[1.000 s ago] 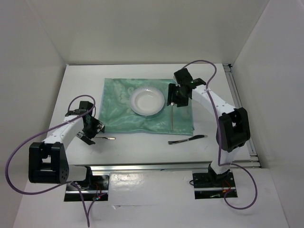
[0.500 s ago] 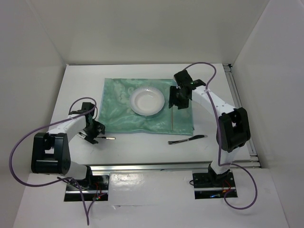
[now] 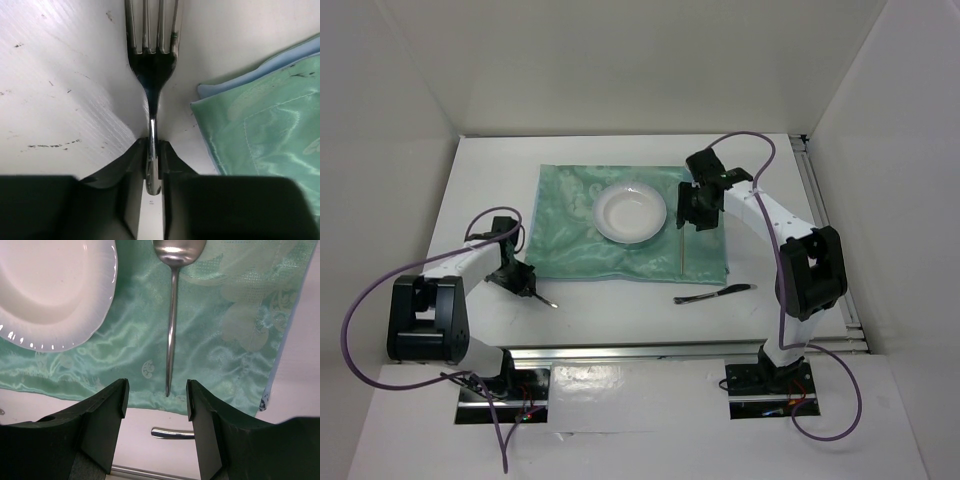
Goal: Set the dinner table for one person
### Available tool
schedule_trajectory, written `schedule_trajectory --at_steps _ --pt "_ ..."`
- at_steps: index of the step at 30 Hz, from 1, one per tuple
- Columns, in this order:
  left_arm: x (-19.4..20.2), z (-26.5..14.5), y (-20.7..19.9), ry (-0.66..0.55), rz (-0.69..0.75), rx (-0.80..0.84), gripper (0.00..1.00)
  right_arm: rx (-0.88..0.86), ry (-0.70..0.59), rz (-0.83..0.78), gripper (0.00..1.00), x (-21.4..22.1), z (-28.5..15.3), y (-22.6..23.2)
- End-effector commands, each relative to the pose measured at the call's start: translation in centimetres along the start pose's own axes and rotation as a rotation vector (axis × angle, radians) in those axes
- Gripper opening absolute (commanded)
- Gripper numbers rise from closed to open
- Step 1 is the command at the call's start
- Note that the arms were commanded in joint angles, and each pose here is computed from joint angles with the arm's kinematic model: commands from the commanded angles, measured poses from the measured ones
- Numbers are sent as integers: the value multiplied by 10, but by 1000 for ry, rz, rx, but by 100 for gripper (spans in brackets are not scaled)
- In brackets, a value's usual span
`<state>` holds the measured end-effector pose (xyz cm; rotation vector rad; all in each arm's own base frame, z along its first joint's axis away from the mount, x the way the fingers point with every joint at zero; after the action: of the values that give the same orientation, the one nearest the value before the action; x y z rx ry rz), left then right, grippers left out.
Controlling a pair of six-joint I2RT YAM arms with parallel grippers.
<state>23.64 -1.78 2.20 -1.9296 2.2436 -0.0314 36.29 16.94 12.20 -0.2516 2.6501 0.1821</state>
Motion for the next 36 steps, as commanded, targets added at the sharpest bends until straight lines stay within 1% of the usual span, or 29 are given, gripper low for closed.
schedule_trajectory --at_steps 1,2,6,8,10,11,12,13,15,16,17,18,19,20,21,22,23,24,25,26,27,28,30,31,32,33,34,35,36 --pt "-3 7 12 -6 -34 -38 24 25 -30 -12 61 -4 -13 -2" --pt "-2 4 15 5 -11 -38 15 25 -31 -12 61 -4 -13 -2" --pt "-8 -15 21 -4 34 -3 0 34 -32 -12 61 -3 -16 -4" --pt "-7 -25 22 15 63 31 0 34 -32 -12 61 -3 -16 -4" --pt "-6 -31 25 26 104 27 0 34 -52 -3 61 -8 -19 -6" --pt "-10 -38 21 10 116 41 0 36 -44 -3 61 -5 -17 -7" --pt "-11 -41 25 5 131 20 0 36 -44 -3 61 -5 -17 -7" --pt "-19 -48 21 -34 168 50 0 36 -44 -3 61 -5 -17 -7" --pt "-24 -60 1 -65 253 136 0 34 -53 -3 61 -6 -20 -7" --pt "-21 -66 -9 -56 300 178 0 32 -61 -3 61 -8 -20 -6" --pt "-24 -68 -24 -69 388 229 0 32 -62 -3 61 -8 -20 -6" --pt "-21 -80 -42 -82 444 271 0 37 -64 7 61 -7 -22 -11" --pt "-19 -85 -55 -80 515 297 0 39 -55 6 61 -4 -20 -12" --pt "-17 -86 -65 -81 557 302 0 36 -67 20 61 -6 -24 -11" --pt "-10 -90 -87 -80 623 316 0 55 -45 38 61 2 -19 -18" --pt "-6 -91 -98 -89 673 319 0 63 -45 52 61 5 -25 -24" --pt "-2 -78 -98 -77 743 247 0 81 -46 71 61 8 -26 -30" --pt "10 -79 -107 -89 808 240 0 86 -46 88 61 12 -28 -34" --pt "11 -89 -126 -129 854 263 0 96 -46 120 62 20 -33 -42" --pt "13 -88 -132 -143 870 242 0 101 -47 130 62 25 -36 -47" --pt "19 -96 -145 -165 908 257 0 117 -23 167 62 40 -34 -56" --pt "19 -84 -150 -163 927 217 0 117 -44 191 62 43 -43 -58" --pt "20 -79 -162 -179 969 201 0 124 -40 242 62 55 -46 -62" --pt "20 -87 -178 -191 973 224 0 143 -37 264 62 67 -48 -68" --pt "23 -69 -178 -155 1000 166 0 146 -24 291 64 74 -49 -67" --pt "24 -64 -183 -150 1012 153 0 160 -25 313 64 78 -49 -71" --pt "30 -67 -196 -148 1031 182 0 166 0 323 64 90 -48 -72" --pt "31 -61 -196 -134 1038 155 0 159 -12 354 65 92 -51 -73" --pt "38 -43 -196 -114 1069 114 0 160 -10 363 65 95 -51 -73"
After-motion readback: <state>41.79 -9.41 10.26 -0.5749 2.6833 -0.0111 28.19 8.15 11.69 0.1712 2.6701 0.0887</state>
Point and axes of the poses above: each gripper's point midway between its finger pads, its own z axis out along the fingers, its own y axis along the line the jaws close on, x = y × z, the point moved 1 cm from there along -z, back along the fingers, and after that the axes turned 15 degrees about -z, right-handed, at the moved point
